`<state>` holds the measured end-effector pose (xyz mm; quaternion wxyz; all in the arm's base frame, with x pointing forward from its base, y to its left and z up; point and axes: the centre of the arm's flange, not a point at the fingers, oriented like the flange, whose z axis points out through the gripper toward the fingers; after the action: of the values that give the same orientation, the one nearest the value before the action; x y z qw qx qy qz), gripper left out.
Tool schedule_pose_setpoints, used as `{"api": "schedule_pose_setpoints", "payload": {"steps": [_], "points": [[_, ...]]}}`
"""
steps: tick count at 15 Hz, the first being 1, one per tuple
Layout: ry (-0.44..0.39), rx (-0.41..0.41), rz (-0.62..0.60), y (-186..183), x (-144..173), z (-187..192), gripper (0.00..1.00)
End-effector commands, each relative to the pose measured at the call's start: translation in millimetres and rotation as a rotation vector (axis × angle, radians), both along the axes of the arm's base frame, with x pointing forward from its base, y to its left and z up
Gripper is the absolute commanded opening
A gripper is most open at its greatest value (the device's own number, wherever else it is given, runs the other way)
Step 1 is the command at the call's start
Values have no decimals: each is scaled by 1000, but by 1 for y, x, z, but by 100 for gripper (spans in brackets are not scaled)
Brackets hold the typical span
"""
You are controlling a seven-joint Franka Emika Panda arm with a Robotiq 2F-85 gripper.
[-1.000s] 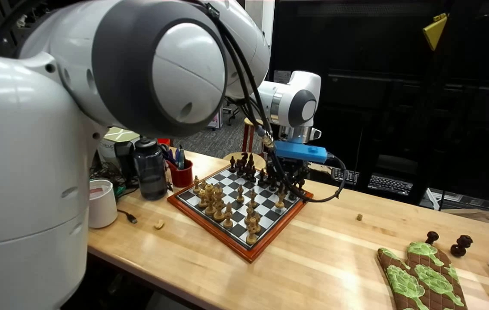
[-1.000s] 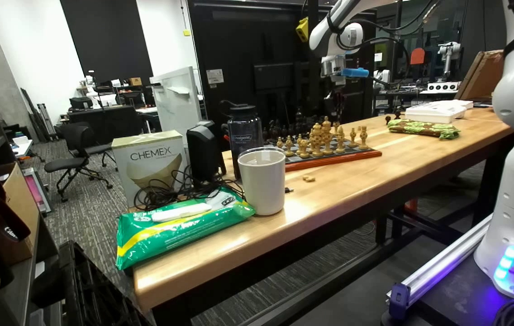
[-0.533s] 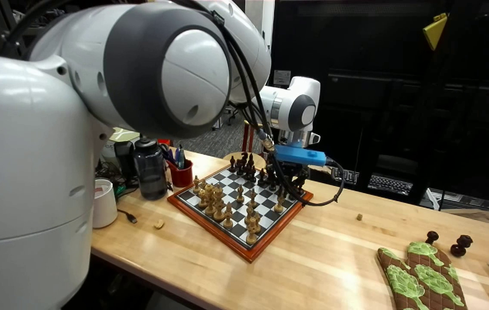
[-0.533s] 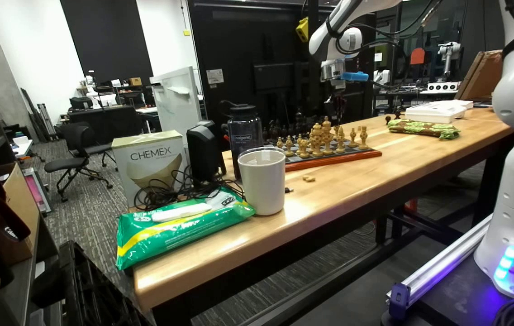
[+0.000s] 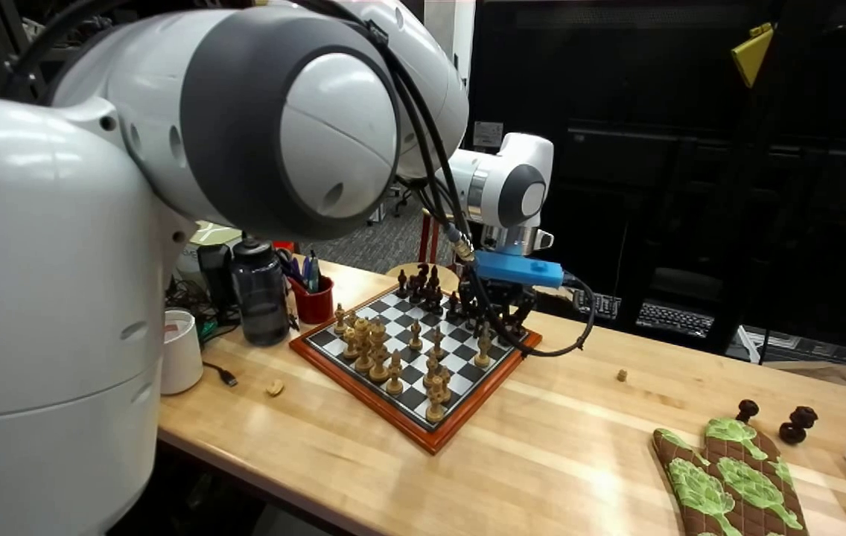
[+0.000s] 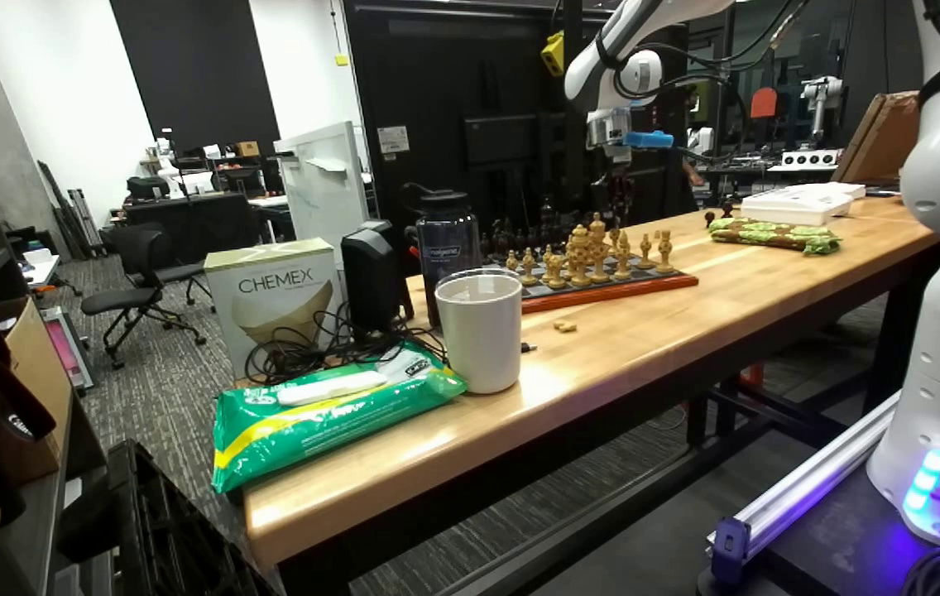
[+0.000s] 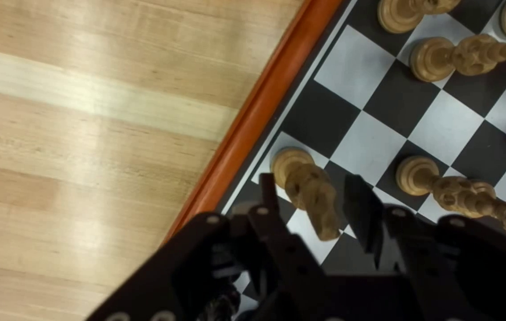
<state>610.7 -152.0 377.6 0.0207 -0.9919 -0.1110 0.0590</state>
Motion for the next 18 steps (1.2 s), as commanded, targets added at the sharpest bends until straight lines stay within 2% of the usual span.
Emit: {"api": "schedule_pose_setpoints", "payload": {"steps": [1, 4, 5, 12, 18], "points": [[-12, 20, -13, 1, -2, 7, 75], [-17, 18, -7, 3, -6, 11, 97], [-22, 17, -4, 4, -8, 14, 99], [-61, 1, 33, 23, -29, 36, 100], [-100, -21, 69, 44, -51, 35, 100]]}}
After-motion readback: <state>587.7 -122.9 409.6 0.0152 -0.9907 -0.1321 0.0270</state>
